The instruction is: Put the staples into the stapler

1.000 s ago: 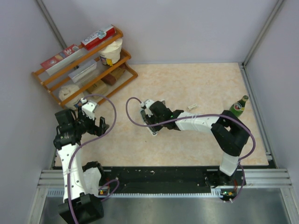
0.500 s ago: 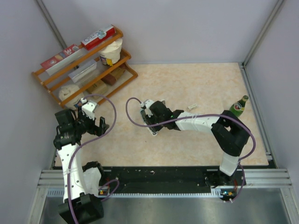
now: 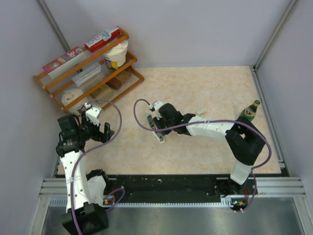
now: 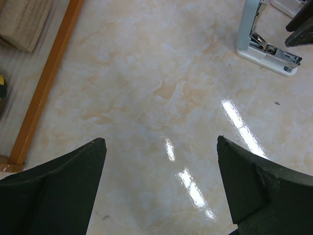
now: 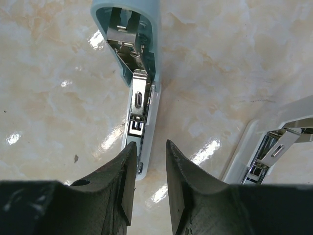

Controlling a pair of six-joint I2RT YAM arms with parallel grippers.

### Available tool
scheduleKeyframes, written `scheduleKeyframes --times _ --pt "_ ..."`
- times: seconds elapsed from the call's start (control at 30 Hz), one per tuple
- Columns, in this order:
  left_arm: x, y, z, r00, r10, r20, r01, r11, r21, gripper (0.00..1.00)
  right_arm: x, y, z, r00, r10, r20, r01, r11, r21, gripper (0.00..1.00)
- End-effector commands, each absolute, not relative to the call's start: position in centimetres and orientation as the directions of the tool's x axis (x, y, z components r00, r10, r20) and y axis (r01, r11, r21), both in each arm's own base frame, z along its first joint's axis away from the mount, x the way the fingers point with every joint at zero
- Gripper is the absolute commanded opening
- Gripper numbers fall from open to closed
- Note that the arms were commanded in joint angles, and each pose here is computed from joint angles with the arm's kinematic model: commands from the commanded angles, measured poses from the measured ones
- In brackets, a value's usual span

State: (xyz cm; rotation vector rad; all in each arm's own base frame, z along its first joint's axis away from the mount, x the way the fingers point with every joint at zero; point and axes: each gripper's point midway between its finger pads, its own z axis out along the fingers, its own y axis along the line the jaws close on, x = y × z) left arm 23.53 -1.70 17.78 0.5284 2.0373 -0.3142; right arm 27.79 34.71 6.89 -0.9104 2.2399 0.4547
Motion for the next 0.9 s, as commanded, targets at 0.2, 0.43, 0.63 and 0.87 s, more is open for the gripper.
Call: scheduleKeyframes --times 0.2,0.43,0.63,0.87 --pt "24.0 -1.5 18.1 -0.402 0.253 -0.88 0.494 0.869 0.024 0.99 30.1 35.7 8.7 -0.505 -0.422 -0.753 -0.682 0.73 0.048 0.3" --pt "24.0 -1.5 18.1 -0.403 0.251 -0.88 0.495 0.869 0.021 0.99 29.9 36.6 8.0 -0.516 -0.422 -0.745 -0.691 0.72 0.071 0.31" --pt "24.0 -1.6 18.1 -0.4 0.255 -0.881 0.498 0.867 0.025 0.99 29.5 37.0 7.2 -0.517 -0.443 -0.732 -0.702 0.709 0.066 0.32" --pt "24.0 -1.5 18.0 -0.405 0.251 -0.879 0.497 0.868 0.018 0.99 29.5 37.0 7.4 -0.511 -0.445 -0.735 -0.702 0.709 0.059 0.32"
